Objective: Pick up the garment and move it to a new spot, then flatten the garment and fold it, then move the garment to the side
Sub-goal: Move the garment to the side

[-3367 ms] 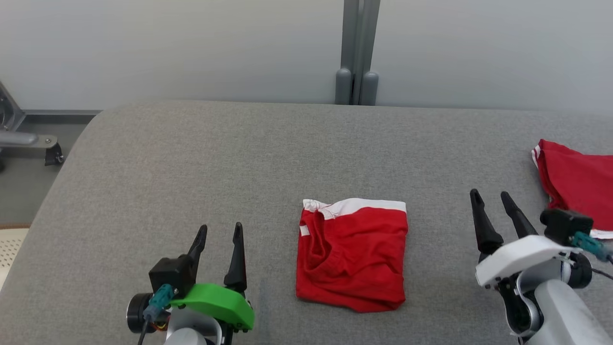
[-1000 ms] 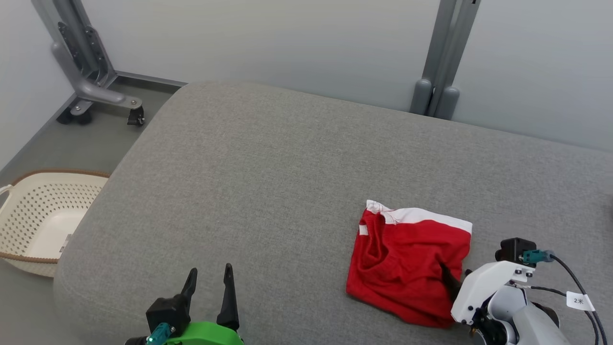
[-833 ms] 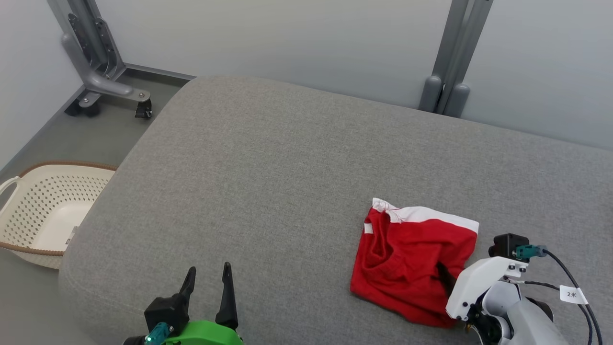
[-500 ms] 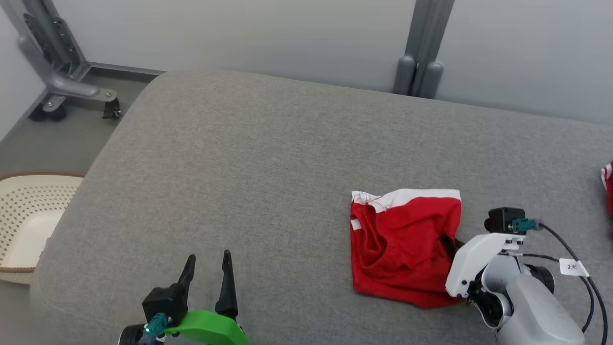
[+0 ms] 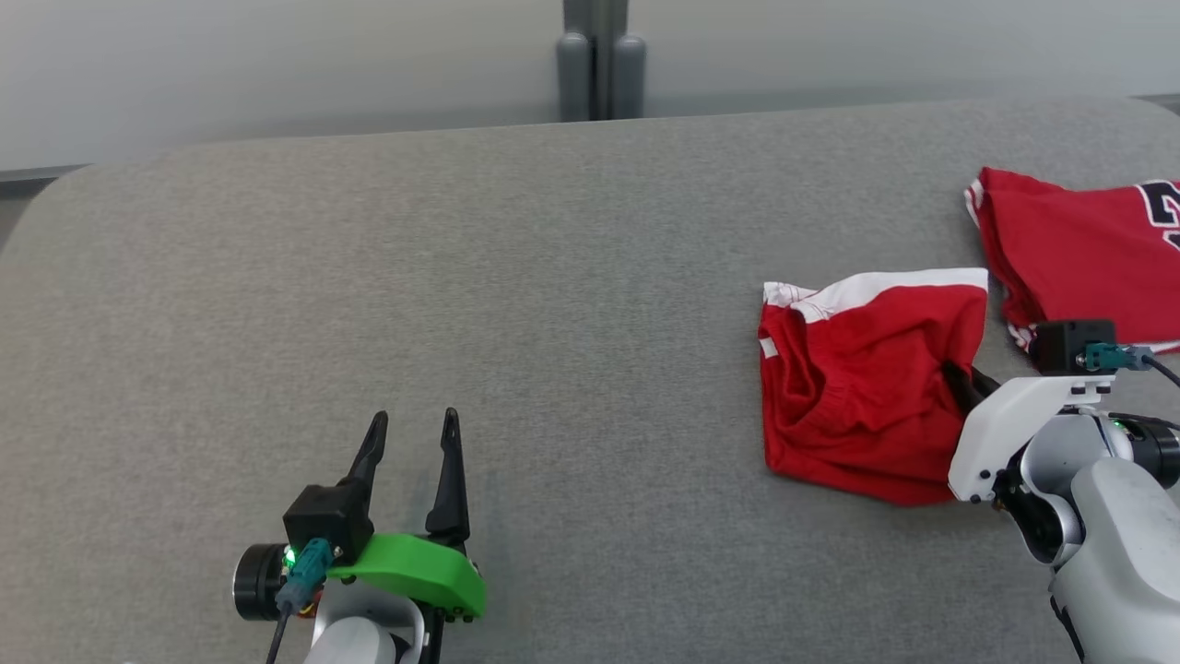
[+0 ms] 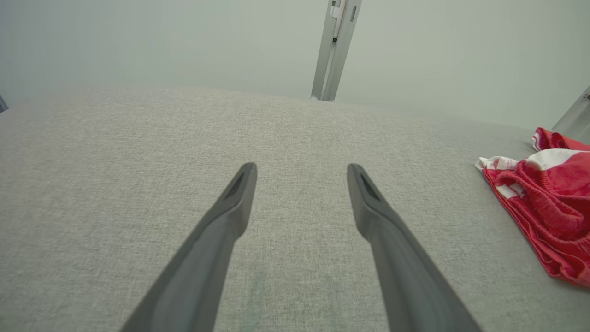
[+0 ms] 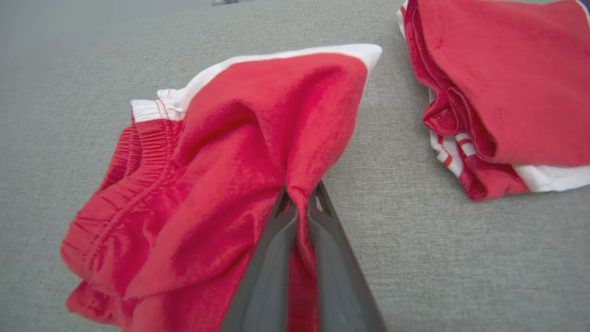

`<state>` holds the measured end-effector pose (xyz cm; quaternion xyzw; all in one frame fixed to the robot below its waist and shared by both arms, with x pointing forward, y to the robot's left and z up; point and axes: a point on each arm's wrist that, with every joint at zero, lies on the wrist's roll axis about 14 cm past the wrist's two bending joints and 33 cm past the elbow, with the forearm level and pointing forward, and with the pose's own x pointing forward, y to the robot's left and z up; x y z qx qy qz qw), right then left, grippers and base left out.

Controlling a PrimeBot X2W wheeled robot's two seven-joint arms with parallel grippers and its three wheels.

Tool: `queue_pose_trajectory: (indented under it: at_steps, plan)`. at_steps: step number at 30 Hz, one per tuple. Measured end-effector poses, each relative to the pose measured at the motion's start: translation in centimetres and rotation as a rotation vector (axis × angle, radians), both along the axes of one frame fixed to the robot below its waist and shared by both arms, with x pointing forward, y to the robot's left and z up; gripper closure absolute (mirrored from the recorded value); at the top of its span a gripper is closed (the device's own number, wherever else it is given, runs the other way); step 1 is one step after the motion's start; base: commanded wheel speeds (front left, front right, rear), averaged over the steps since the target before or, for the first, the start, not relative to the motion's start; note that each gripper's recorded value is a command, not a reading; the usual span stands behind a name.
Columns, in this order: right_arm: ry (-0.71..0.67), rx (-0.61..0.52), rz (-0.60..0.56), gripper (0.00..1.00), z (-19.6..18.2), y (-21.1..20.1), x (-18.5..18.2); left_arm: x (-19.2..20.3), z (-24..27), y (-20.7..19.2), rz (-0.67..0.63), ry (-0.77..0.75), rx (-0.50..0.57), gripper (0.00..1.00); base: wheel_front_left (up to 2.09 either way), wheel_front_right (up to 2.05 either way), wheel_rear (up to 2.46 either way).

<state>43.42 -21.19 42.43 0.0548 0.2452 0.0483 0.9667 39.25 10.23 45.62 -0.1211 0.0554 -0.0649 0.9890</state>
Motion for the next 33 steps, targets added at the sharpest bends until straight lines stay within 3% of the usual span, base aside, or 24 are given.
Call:
queue_pose_trajectory:
  at_steps: [11,17,26,33]
  plan:
    - [0.021,-0.008,-0.155,1.00,-1.0,-5.3,-1.9,2.7,-1.9,-6.4,-0.190,0.035,-0.008,0.00,0.00,0.00,0.00]
    - [0.023,-0.025,-0.152,1.00,-1.4,-5.6,-1.1,3.0,-2.8,-6.0,-0.187,0.053,0.001,0.00,0.00,0.00,0.00]
    - [-0.093,-0.097,-0.085,1.00,2.8,-5.1,3.3,2.8,-2.2,-4.6,-0.144,0.039,0.004,0.00,0.00,0.00,0.00]
    - [-0.103,-0.277,-0.063,1.00,5.5,-8.4,5.7,2.6,-2.2,-3.9,-0.130,0.042,0.013,0.00,0.00,0.00,0.00]
